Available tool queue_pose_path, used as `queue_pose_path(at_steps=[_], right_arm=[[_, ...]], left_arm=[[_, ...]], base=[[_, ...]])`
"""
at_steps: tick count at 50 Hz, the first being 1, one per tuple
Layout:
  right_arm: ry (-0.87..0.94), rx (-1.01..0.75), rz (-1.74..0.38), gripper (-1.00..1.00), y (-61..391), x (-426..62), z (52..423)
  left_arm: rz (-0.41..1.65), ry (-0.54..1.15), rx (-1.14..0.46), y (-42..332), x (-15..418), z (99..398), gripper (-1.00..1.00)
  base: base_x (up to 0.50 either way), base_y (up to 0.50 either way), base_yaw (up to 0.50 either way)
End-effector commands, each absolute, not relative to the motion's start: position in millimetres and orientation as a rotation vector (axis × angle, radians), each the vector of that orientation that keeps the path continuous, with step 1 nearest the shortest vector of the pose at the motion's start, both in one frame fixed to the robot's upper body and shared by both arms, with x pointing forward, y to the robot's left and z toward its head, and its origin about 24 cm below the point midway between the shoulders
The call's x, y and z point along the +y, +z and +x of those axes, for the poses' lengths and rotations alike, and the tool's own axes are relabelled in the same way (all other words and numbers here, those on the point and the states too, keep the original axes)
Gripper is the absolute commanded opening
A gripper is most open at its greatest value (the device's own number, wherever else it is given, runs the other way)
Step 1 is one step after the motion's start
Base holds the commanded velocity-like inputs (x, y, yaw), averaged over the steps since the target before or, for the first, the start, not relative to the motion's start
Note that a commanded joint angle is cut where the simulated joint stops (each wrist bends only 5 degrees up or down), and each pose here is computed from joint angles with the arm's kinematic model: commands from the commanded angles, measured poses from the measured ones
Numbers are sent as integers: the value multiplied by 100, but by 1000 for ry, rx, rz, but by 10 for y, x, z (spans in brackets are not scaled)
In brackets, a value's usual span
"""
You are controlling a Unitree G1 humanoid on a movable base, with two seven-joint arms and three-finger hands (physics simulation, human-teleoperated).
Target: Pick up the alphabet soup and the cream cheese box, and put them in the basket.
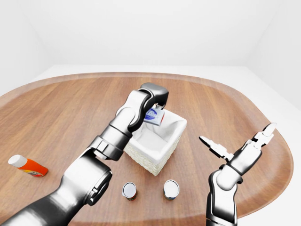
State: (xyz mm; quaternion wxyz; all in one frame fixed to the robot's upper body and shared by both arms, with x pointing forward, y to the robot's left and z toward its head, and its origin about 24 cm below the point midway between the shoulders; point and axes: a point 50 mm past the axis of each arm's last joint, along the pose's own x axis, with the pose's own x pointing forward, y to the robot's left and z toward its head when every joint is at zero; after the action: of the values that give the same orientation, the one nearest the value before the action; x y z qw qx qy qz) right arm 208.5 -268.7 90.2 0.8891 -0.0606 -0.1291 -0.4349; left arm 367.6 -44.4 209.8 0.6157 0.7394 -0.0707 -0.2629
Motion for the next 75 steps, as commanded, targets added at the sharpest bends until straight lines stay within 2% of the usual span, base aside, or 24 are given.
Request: queue_pose_path(at_steps=[1,15,28,29,30,55,63,75], right_arm=[[-904,-269,-125,100,904,-2685,2082],[-903,-269,-125,100,898,-2686,2080],[-901,-265,-131,100,890,-2680,2083],[-901,-267,-130,100,893,-2679,2082],[-901,-264,-131,100,887,-2678,2084],[-902,-274,-132,100,909,-2676,2078],[-899,-268,-134,100,896,-2672,2086],[-899,-271,-135,100,904,-2673,2089]], left_arm=[[1700,-636,-122,1989,-482,3731,-100],[1693,-647,-60,1880,-408,3810,-100],[1677,-633,-71,1811,-395,3824,-100],[1675,-629,-74,1816,-393,3825,90],[1667,-630,-75,1817,-392,3825,100],[1666,-519,-170,2206,-303,3844,100],[1707,-423,-227,2344,-198,3756,100],[1626,-294,-343,2606,-52,3596,100]], base=[[0,0,0],[0,0,0],[0,0,0],[0,0,0],[0,0,0],[0,0,0],[0,0,0],[0,0,0]])
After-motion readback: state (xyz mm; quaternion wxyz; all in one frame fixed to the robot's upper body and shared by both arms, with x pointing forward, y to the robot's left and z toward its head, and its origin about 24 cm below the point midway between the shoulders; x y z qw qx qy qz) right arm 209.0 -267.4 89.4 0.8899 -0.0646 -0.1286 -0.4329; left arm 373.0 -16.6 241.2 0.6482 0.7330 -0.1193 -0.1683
